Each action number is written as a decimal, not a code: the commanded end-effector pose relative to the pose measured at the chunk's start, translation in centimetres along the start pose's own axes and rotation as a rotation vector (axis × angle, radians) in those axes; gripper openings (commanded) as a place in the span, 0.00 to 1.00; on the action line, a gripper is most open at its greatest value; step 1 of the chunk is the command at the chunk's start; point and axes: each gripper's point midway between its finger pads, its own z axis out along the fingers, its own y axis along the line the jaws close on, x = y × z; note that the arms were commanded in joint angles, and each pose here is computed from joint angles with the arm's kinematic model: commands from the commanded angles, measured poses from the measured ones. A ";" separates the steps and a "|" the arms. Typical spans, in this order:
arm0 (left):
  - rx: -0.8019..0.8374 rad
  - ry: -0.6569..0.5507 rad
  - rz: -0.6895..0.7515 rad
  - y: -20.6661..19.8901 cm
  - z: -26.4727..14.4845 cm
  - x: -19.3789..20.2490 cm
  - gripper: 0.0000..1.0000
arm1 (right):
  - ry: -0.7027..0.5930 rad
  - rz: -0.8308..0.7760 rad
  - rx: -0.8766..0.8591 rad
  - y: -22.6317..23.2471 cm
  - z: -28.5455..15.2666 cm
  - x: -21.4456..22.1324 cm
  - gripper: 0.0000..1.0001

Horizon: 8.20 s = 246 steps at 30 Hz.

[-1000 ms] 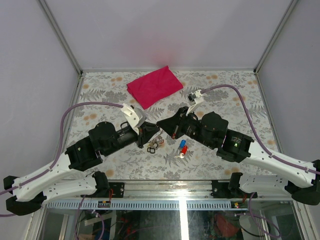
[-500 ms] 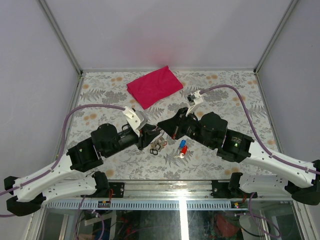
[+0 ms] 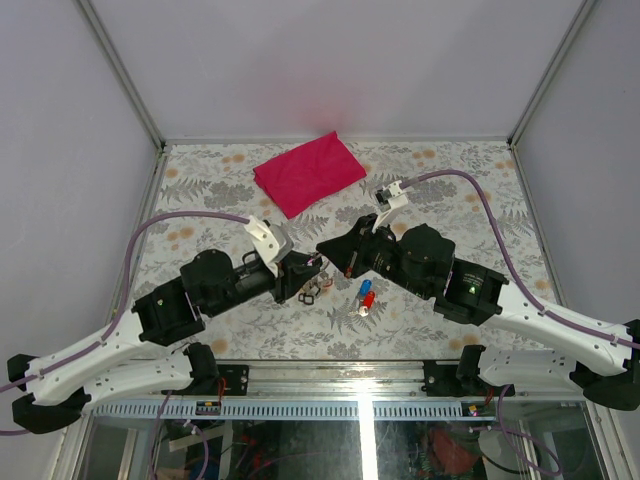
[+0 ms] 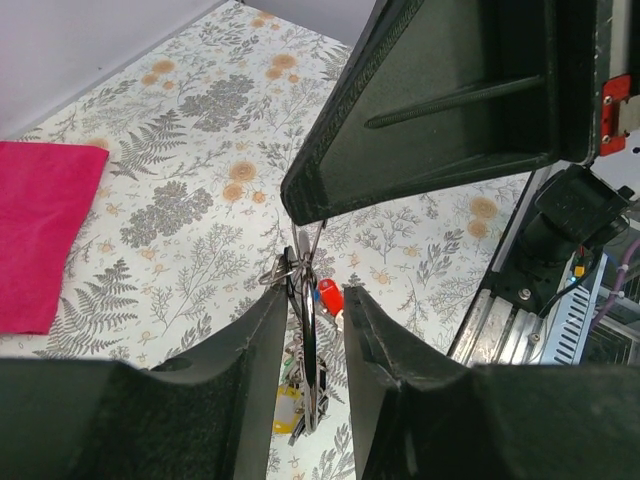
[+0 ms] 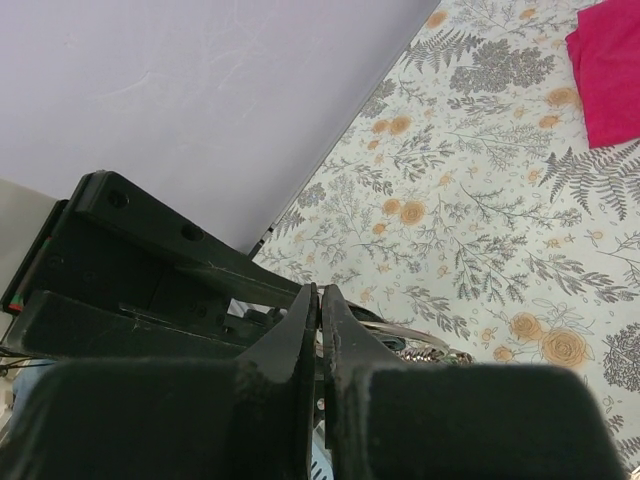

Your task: Put the keys on the keyring

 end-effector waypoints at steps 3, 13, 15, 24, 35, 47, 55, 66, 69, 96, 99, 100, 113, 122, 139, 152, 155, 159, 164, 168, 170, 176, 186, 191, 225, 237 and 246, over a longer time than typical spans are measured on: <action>0.035 -0.036 -0.022 -0.7 -0.3 -0.5 0.31 | -0.147 0.028 -0.074 2.9 -1.7 -5.2 0.00; 0.055 -0.018 -0.019 -1.0 -0.7 0.1 0.36 | -0.147 0.025 -0.068 2.8 -1.8 -5.3 0.00; 0.055 -0.020 -0.021 -1.0 -0.8 0.1 0.38 | -0.147 0.025 -0.069 2.8 -1.8 -5.3 0.00; 0.044 -0.004 -0.023 -0.8 -0.8 0.8 0.26 | -0.150 0.021 -0.065 2.7 -2.1 -5.5 0.00; 0.026 -0.020 -0.029 -0.5 -0.6 1.0 0.00 | -0.132 -0.021 -0.121 3.8 -2.4 -5.4 0.00; 0.040 -0.091 -0.041 -0.8 0.2 -0.5 0.00 | -0.012 -0.080 -0.299 7.7 -1.2 -3.7 0.21; 0.041 -0.128 -0.052 -0.8 -0.1 -1.2 0.00 | 0.011 -0.088 -0.341 8.5 -1.2 -3.4 0.43; 0.099 -0.259 -0.115 -1.8 -1.7 -3.6 0.00 | -0.126 -0.296 -0.201 3.9 -4.9 -5.3 0.47; 0.123 -0.287 -0.123 -2.2 -2.3 -4.5 0.00 | -0.147 -0.445 -0.232 2.7 -5.9 -4.2 0.50; 0.227 -0.380 -0.162 -4.0 -4.6 -7.9 0.00 | -0.130 -0.639 -0.234 0.6 -2.3 -0.8 0.43; 0.231 -0.385 -0.164 -4.0 -4.6 -8.1 0.00 | -0.130 -0.652 -0.242 0.7 -2.1 -0.6 0.33; 0.231 -0.386 -0.164 -4.0 -4.7 -8.1 0.00 | -0.133 -0.655 -0.247 0.9 -2.1 -0.7 0.26; 0.117 -0.397 -0.168 -1.9 -5.6 -7.5 0.38 | -0.062 -0.806 -0.150 0.4 -4.4 -3.8 0.00; 0.040 -0.372 -0.134 -0.4 -6.5 -7.3 0.41 | -0.014 -0.823 -0.103 -0.5 -5.5 -3.9 0.00; 0.102 -0.255 -0.035 -1.8 -4.4 -6.9 0.53 | 0.100 -0.828 -0.159 0.4 -5.5 -2.8 0.00; 0.130 -0.100 0.090 -2.3 -2.4 -7.3 0.59 | 0.126 -0.948 -0.244 0.9 -4.7 -1.6 0.00; 0.145 -0.041 0.113 -2.5 -1.8 -6.6 0.59 | 0.125 -0.968 -0.254 1.1 -4.7 -1.7 0.00; 0.158 -0.011 0.124 -2.7 -1.3 -6.1 0.59 | 0.133 -0.990 -0.278 1.3 -4.6 -1.4 0.00; 0.162 0.024 0.140 -2.7 -0.3 -5.7 0.58 | 0.130 -0.984 -0.318 1.9 -4.5 -1.0 0.00; 0.166 0.060 0.152 -2.7 0.2 -5.1 0.53 | 0.126 -0.979 -0.333 2.1 -4.6 -1.0 0.00; 0.166 0.065 0.155 -2.7 0.4 -5.0 0.48 | 0.130 -0.979 -0.339 2.2 -4.6 -0.8 0.00; 0.172 0.084 0.169 -2.7 0.8 -4.6 0.25 | 0.121 -0.972 -0.345 2.4 -4.7 -1.0 0.00; 0.175 0.062 0.169 -2.8 0.1 -5.1 0.00 | 0.078 -0.925 -0.354 2.8 -5.5 -1.5 0.15; 0.177 0.053 0.168 -2.8 -0.4 -5.4 0.00 | 0.029 -0.886 -0.341 2.6 -6.6 -2.0 0.34; 0.197 -0.035 0.149 -3.2 -3.2 -7.2 0.00 | -0.072 -0.992 -0.375 0.5 -5.9 0.7 0.34; 0.236 -0.038 0.163 -3.8 -3.4 -7.3 0.00 | -0.009 -0.980 -0.435 1.1 -6.2 1.9 0.42; 0.226 -0.033 0.166 -3.6 -3.2 -7.2 0.00 | -0.025 -0.970 -0.450 1.6 -6.4 1.4 0.30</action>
